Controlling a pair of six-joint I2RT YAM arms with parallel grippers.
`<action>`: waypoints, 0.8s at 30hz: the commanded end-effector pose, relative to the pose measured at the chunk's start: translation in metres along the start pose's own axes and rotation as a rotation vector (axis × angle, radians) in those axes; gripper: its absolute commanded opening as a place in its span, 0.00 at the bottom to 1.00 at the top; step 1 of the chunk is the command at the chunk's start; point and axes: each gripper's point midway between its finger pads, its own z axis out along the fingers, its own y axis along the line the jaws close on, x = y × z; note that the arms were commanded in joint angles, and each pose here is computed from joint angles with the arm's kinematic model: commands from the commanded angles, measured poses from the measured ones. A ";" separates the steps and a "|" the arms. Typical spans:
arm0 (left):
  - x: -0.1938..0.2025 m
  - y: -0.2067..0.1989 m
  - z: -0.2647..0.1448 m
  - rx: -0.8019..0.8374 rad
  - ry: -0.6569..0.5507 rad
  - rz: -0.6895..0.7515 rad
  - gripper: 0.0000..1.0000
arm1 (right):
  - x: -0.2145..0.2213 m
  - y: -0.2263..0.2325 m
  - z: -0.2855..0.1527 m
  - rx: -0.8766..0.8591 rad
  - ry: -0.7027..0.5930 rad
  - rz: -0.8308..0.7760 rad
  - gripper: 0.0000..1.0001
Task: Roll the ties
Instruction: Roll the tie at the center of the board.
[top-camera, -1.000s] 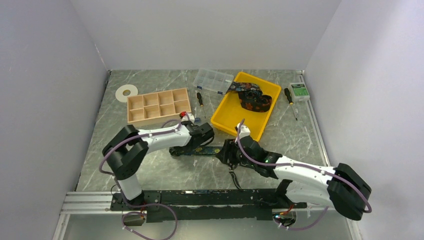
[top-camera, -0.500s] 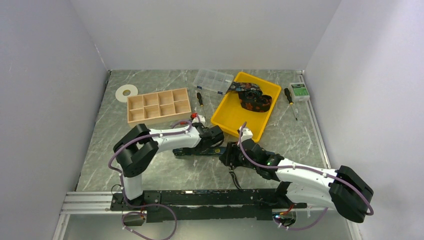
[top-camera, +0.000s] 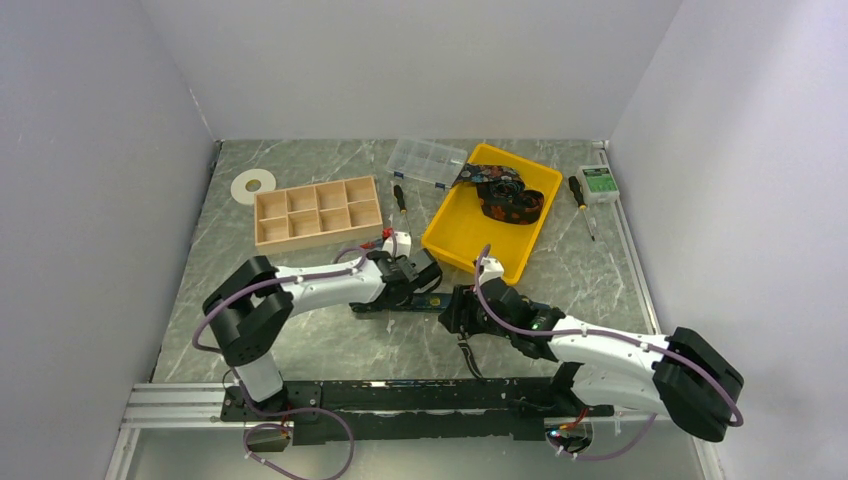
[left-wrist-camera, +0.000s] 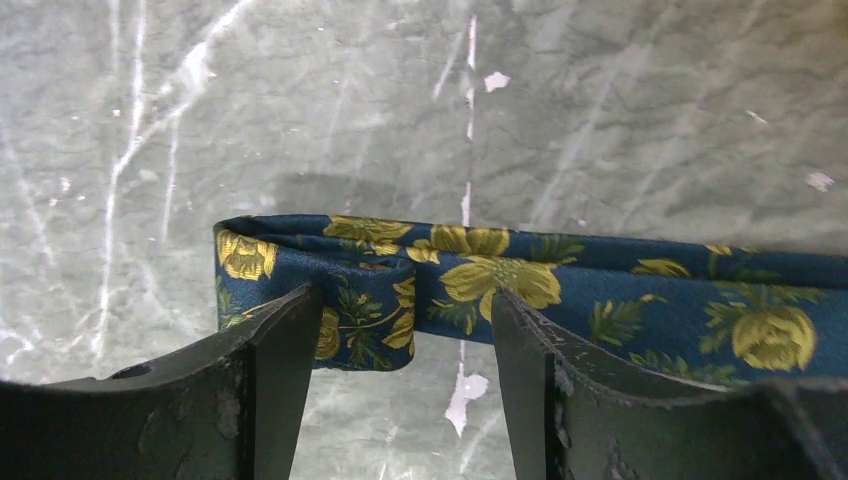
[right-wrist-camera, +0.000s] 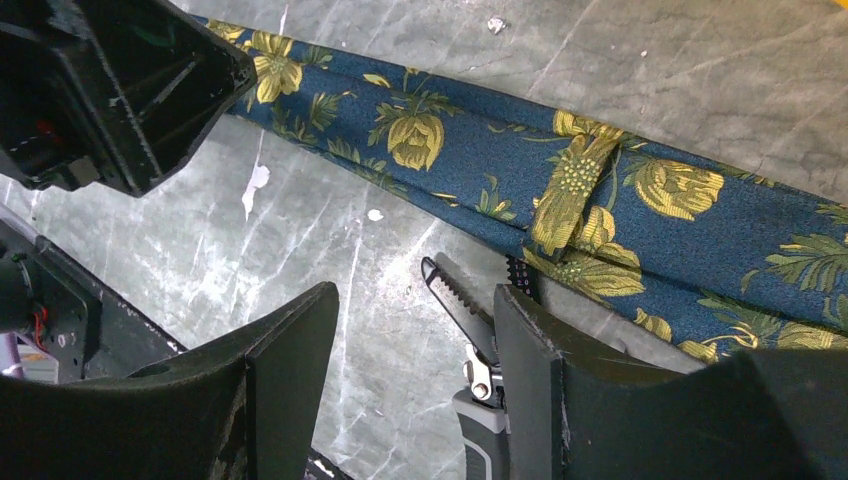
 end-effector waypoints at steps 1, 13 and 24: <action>-0.005 -0.019 -0.007 0.166 0.000 -0.051 0.68 | -0.016 0.018 0.003 -0.058 -0.038 -0.005 0.63; -0.012 -0.010 -0.012 0.287 -0.013 -0.119 0.71 | -0.024 0.029 0.006 -0.070 -0.034 -0.009 0.64; -0.028 0.030 -0.049 0.341 -0.096 -0.221 0.76 | -0.036 0.070 0.019 -0.180 0.011 0.014 0.67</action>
